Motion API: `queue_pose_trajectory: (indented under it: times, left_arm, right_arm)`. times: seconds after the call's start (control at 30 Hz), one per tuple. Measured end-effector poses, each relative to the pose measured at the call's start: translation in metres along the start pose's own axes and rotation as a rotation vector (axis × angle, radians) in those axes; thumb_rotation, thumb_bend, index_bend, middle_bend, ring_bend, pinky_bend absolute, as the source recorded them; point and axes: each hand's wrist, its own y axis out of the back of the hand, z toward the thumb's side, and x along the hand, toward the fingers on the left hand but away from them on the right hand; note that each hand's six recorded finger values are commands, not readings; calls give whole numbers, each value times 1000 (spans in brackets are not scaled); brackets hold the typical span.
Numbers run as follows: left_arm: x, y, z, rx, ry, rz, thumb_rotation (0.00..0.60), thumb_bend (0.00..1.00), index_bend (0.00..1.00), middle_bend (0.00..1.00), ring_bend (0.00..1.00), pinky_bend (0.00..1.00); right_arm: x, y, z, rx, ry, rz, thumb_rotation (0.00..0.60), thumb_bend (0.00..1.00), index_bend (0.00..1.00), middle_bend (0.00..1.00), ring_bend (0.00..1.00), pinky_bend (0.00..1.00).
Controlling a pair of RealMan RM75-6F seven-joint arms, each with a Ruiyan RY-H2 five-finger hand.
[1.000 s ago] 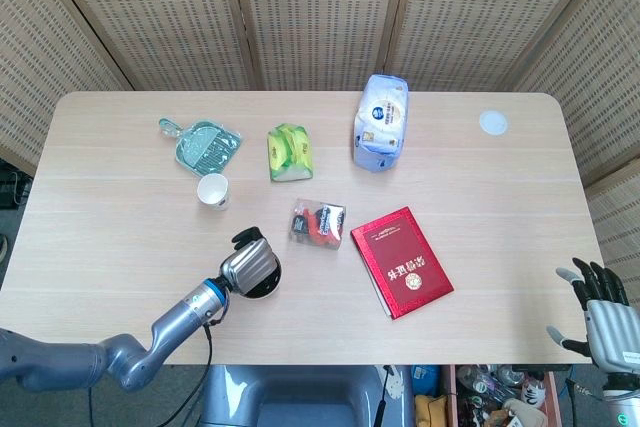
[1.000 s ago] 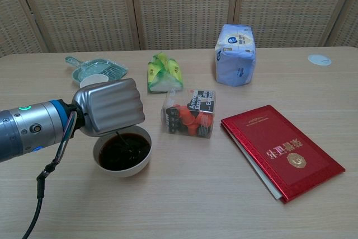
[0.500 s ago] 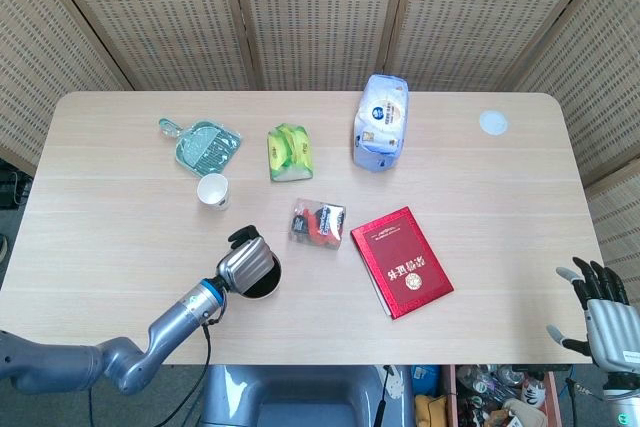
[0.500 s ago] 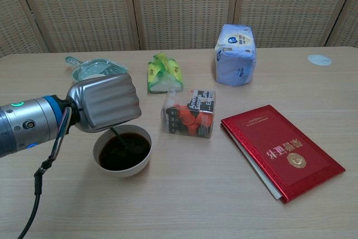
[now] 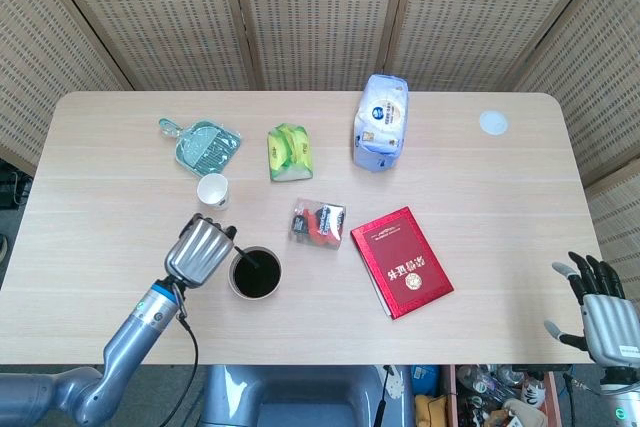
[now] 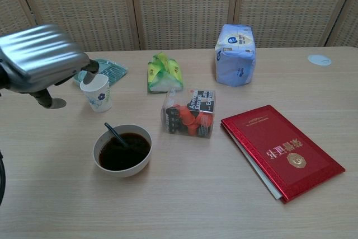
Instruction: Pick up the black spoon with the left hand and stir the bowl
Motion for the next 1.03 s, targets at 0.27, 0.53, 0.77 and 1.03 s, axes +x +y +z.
queue_pose_trajectory:
  times: [0.27, 0.53, 0.77, 1.03]
  left_arm:
    - [-44, -24, -47, -300, 192, -61, 600, 209, 247, 341, 322, 611]
    - [-92, -50, -77, -568, 341, -51, 600, 209, 9, 69, 49, 205]
    - [-133, -72, -92, -703, 424, -46, 600, 208, 0, 0, 0, 0]
    - [-171, -86, -104, -796, 485, 0, 600, 209, 0, 0, 0, 0]
  right_arm:
    - [-5, 0, 8, 7, 22, 3, 600, 127, 236, 155, 73, 108]
    - [-8, -1, 15, 15, 37, 10, 600, 128, 236, 133, 37, 91]
    - [-10, -1, 21, 33, 44, 7, 600, 127, 236, 111, 0, 19]
    - [-9, 4, 30, 62, 49, -58, 600, 127, 236, 98, 0, 2]
